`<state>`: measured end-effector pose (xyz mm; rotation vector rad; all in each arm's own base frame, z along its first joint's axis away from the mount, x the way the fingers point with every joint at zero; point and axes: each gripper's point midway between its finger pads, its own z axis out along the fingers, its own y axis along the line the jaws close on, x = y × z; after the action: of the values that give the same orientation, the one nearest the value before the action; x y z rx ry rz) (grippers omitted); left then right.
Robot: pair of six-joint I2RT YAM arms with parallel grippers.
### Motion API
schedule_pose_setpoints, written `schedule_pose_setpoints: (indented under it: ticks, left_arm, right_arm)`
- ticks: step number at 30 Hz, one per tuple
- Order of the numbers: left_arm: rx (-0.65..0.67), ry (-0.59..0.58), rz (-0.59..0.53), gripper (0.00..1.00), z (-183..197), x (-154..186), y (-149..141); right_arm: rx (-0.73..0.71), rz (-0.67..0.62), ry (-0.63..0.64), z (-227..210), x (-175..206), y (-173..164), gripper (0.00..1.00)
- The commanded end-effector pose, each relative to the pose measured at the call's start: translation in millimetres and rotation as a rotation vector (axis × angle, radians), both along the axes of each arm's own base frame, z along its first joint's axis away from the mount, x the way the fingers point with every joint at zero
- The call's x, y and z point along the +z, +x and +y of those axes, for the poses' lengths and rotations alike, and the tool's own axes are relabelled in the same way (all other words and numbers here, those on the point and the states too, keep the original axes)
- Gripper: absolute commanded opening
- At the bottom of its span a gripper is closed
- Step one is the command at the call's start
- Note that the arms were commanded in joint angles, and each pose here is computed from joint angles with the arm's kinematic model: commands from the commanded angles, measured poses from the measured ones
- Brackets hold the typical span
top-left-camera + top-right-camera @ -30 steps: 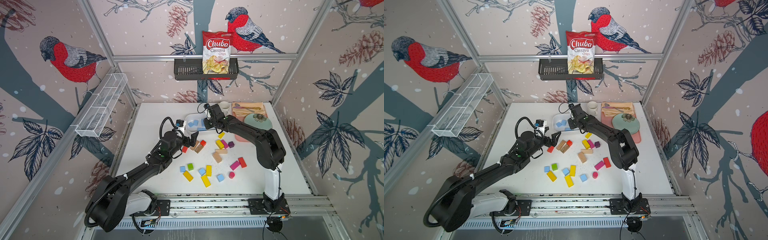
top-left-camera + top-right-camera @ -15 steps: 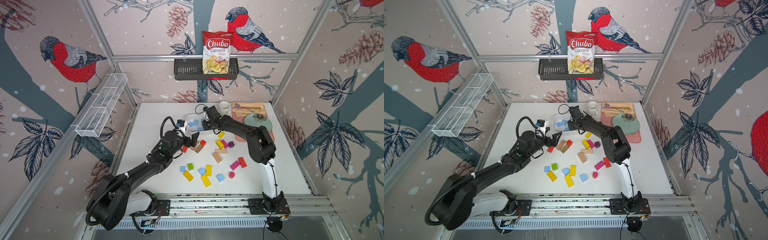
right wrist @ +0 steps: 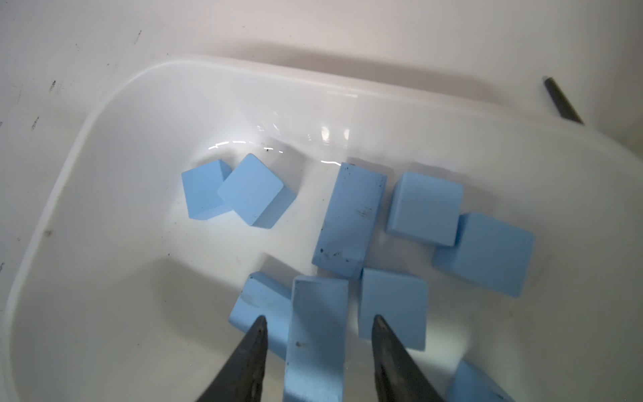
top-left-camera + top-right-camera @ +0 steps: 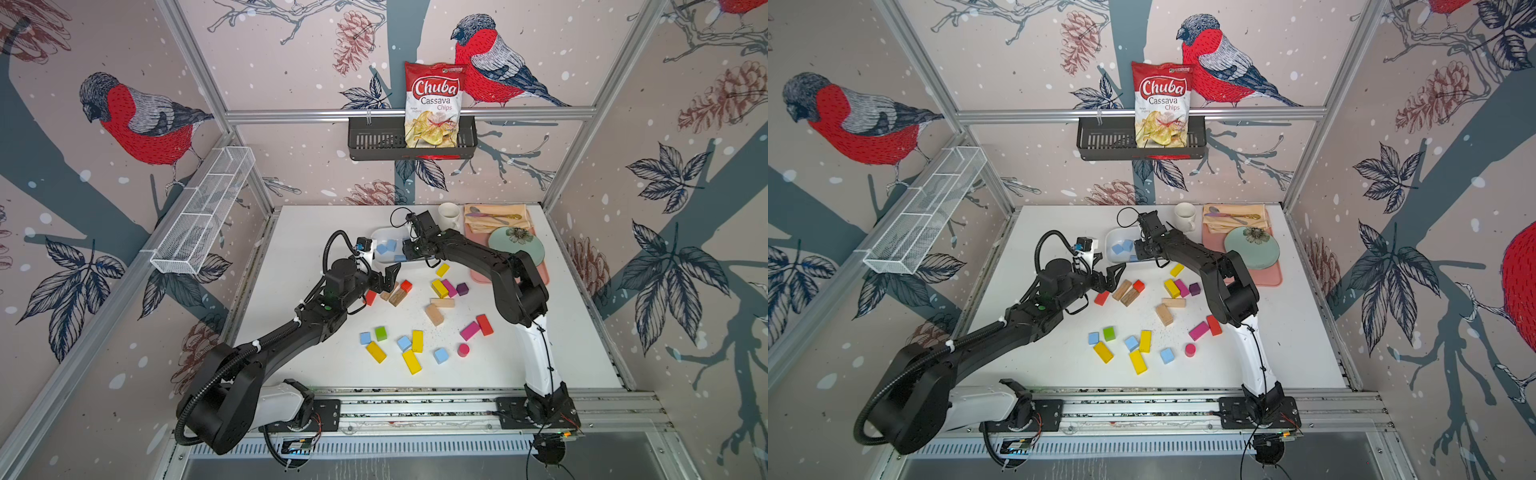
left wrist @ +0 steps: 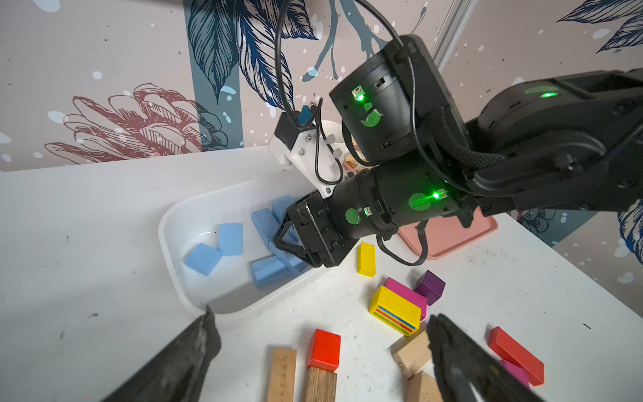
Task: Pick out the blue building blocks
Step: Place the building block in the storage box, then pick up the building block from the center of the board.
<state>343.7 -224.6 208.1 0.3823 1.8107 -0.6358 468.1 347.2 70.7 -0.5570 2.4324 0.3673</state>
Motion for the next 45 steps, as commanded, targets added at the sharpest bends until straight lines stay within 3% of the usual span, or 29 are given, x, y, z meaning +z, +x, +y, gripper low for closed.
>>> schedule_pose_setpoints:
  ticks: [1, 7, 13, 20, 30, 36, 45]
  left_arm:
    - [-0.008, -0.024, -0.017, 0.97, -2.7, 9.2, 1.7]
    - [-0.019, -0.023, -0.005, 0.97, -4.3, 7.9, 0.8]
    - [-0.059, -0.009, 0.001, 0.96, -8.8, 7.7, -3.8]
    - [-0.114, 0.044, 0.034, 0.97, -15.1, 0.2, -11.4]
    - [-0.18, 0.265, 0.111, 0.93, -36.6, -23.8, -37.8]
    - [-0.267, 0.335, 0.191, 0.89, -40.9, -34.4, -53.7]
    - [-0.353, 0.42, 0.33, 0.86, -51.7, -63.8, -79.5]
  right_arm:
    - [0.004, 0.007, 0.029, 3.1, 10.4, -2.9, 0.51]
    - [0.02, -0.058, 0.095, -0.9, 50.8, -9.6, 0.6]
    - [0.056, -0.151, 0.135, -14.1, 97.2, -26.5, 0.8]
    - [0.131, -0.203, 0.172, -33.2, 123.3, -63.1, 0.99]
    - [0.235, -0.247, 0.252, -56.7, 129.4, -125.4, 1.0]
    - [0.272, -0.244, 0.324, -67.9, 130.3, -166.9, 0.99]
    - [0.303, -0.329, 0.402, -78.6, 151.5, -202.2, 1.0]
